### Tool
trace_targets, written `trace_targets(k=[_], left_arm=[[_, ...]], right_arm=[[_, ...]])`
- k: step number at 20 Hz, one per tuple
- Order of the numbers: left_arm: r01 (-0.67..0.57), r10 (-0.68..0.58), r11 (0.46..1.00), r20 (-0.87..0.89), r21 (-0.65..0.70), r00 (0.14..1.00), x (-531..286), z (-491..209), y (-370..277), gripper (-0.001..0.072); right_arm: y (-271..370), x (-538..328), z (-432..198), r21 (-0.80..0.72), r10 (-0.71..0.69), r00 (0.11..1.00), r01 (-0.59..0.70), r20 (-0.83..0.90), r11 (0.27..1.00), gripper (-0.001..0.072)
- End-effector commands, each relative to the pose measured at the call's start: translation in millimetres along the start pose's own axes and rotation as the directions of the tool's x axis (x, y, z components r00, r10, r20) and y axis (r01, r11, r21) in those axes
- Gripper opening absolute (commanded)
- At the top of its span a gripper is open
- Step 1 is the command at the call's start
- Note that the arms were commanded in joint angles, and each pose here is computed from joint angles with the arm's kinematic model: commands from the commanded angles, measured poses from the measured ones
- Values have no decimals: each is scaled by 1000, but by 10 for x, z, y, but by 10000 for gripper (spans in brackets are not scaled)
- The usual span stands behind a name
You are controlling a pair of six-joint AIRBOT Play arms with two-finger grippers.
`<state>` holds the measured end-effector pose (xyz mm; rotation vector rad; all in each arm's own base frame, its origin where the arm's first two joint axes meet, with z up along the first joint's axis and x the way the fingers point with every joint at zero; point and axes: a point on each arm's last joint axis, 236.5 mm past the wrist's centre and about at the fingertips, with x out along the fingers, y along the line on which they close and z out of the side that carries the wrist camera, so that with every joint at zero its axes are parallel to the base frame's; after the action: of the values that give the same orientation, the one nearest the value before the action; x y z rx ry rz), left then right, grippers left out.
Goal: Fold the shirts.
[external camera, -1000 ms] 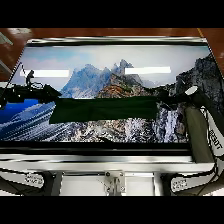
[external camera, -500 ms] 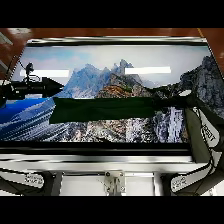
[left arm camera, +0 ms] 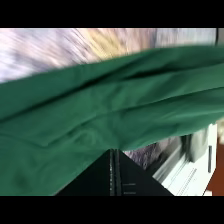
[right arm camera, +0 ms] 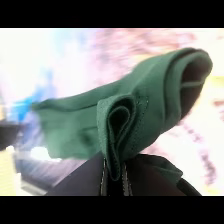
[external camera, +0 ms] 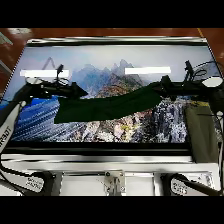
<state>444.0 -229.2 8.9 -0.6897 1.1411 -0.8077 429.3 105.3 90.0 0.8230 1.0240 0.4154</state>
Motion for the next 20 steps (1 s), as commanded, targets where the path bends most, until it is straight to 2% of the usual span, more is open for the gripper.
trace_targets(k=[1,5,8,12,14,16,18,20], left_arm=[[4,1,999,-93,54,996,776,-440,-321,34],[92,-90,996,-135,10,987,1404,-868,-809,34],[87,-86,996,-154,-2,984,1763,-1173,-935,35],[138,-153,984,-142,-113,978,1987,-1228,-1043,34],[155,-164,984,-108,-84,981,1793,-992,-1023,33],[122,-121,992,-28,19,992,1352,-541,-949,32],[19,-33,990,104,140,994,620,23,-832,33],[-103,49,979,287,177,957,-329,558,-742,33]], right_arm=[[524,-442,-210,-19,53,998,-53,20,998,62],[752,-669,-376,-31,73,997,-72,20,997,62],[876,-801,-434,-42,85,996,-83,40,996,62],[923,-838,-476,-35,92,995,-91,37,995,62],[939,-818,-500,-43,92,995,-90,30,995,62],[1059,-702,-485,-75,105,993,-101,51,992,62],[1230,-456,-429,-121,122,988,-111,96,987,62],[1389,-18,-503,-144,144,986,-131,84,981,62]])
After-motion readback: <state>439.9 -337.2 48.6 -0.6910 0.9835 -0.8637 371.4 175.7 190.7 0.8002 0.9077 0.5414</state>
